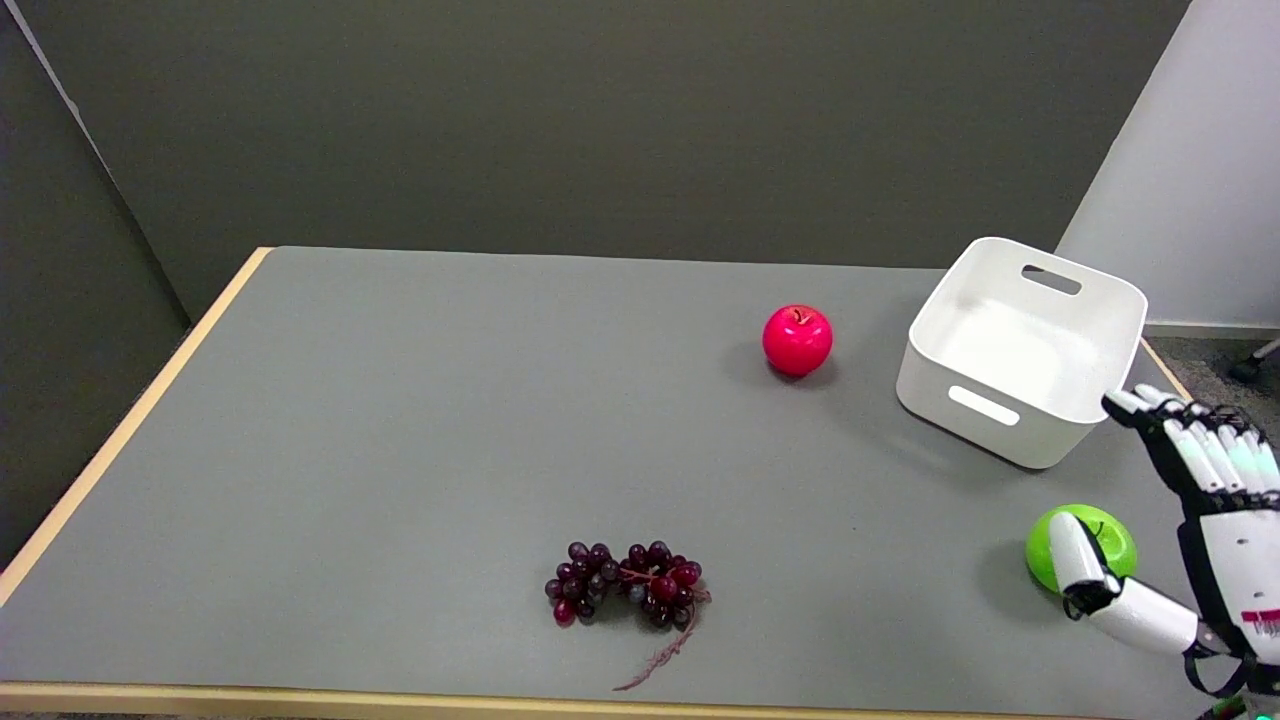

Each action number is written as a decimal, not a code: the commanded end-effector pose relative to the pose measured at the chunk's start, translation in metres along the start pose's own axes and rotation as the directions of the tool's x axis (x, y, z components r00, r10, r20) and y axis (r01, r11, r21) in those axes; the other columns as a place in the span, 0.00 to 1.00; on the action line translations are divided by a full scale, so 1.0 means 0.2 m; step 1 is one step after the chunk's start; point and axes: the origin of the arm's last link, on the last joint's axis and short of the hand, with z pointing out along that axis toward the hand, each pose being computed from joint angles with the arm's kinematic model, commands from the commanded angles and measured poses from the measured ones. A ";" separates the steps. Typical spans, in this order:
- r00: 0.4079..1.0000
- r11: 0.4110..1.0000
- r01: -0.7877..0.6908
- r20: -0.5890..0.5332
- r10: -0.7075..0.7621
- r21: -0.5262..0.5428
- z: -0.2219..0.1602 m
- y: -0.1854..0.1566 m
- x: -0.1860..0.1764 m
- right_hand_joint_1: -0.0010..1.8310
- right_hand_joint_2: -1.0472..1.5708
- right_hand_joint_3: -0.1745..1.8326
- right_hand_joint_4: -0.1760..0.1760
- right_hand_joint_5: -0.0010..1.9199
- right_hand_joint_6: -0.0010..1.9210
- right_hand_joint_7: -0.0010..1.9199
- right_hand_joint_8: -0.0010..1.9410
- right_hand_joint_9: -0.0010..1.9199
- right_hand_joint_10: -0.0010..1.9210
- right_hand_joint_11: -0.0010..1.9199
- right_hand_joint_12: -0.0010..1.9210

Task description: Pick up the green apple.

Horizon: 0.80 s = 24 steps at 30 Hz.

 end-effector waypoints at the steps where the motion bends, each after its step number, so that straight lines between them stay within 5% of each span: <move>1: 0.997 0.996 0.055 0.055 -0.051 -0.067 -0.13 0.06 -0.06 0.16 0.65 0.57 0.51 0.11 0.24 0.10 0.17 0.02 0.33 0.00 0.57; 24: 0.986 0.978 0.130 0.129 -0.109 -0.161 0.00 0.24 -0.21 0.16 0.64 0.57 0.51 0.11 0.25 0.10 0.18 0.02 0.33 0.00 0.56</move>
